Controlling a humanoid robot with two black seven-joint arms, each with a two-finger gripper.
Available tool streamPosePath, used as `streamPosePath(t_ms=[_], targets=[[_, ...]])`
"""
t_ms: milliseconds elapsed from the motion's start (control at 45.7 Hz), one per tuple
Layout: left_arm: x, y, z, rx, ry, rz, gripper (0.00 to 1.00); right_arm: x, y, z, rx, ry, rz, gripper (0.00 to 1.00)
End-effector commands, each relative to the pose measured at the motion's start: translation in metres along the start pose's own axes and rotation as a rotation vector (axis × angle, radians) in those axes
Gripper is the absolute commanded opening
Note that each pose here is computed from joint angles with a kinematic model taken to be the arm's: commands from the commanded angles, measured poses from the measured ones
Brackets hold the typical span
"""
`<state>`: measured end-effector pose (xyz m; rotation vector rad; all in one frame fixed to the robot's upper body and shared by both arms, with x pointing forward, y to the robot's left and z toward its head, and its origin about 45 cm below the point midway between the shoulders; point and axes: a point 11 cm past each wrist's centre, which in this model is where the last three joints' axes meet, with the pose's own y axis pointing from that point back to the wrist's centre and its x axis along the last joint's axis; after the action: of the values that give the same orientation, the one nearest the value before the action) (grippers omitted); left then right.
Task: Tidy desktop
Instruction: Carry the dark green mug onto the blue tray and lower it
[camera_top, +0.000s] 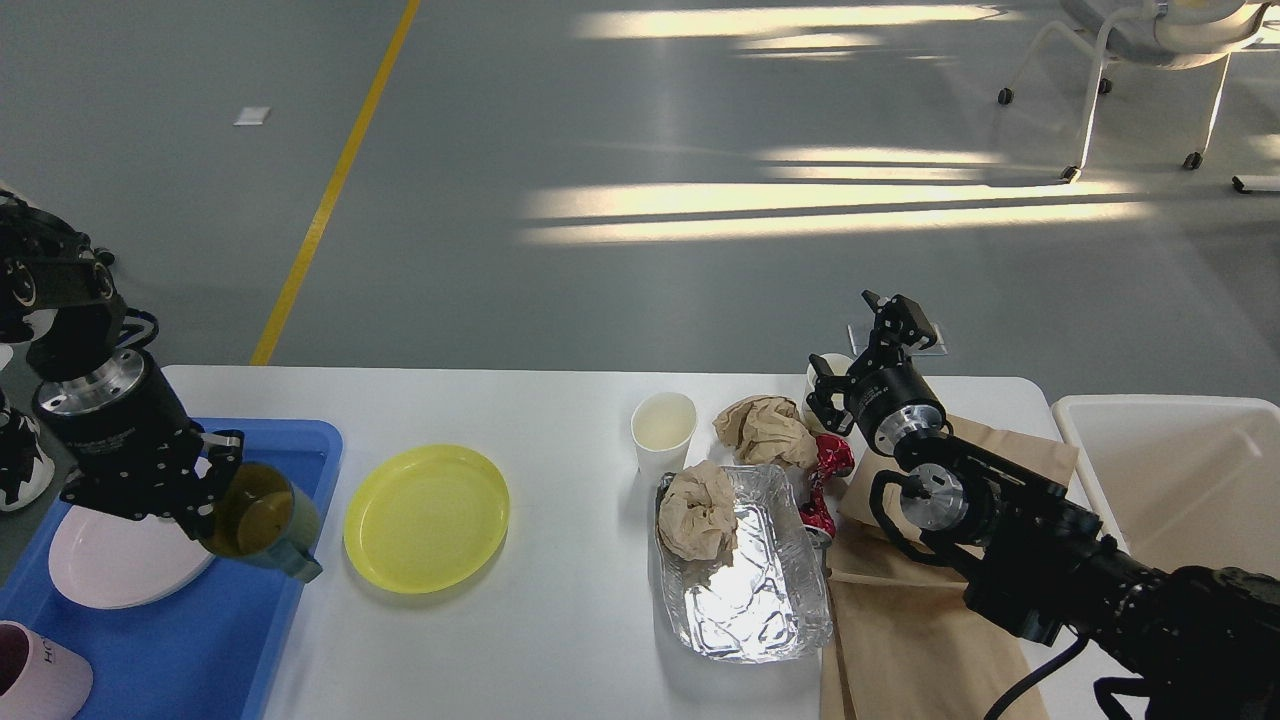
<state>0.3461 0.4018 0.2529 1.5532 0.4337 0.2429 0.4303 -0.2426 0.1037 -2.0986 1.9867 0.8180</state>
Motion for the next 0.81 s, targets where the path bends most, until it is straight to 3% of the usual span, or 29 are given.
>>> streamPosePath(t_ms=[0,394,788], targets=[[-0.004,-0.011,-0.027,0.026,0.054,-0.025,0.0,0.0,0.0,0.0,-0.001,0.0,0.001,1.0],[-0.024,-0.045,-0.086,0.084,0.171,-0.108,0.0,0.0,0.0,0.0,0.0,0.0,0.0,1.0],[-0.03,-0.06,-0.099,0.115,0.185,-0.136,0.0,0.0,0.0,0.0,0.0,0.0,0.0,1.0]])
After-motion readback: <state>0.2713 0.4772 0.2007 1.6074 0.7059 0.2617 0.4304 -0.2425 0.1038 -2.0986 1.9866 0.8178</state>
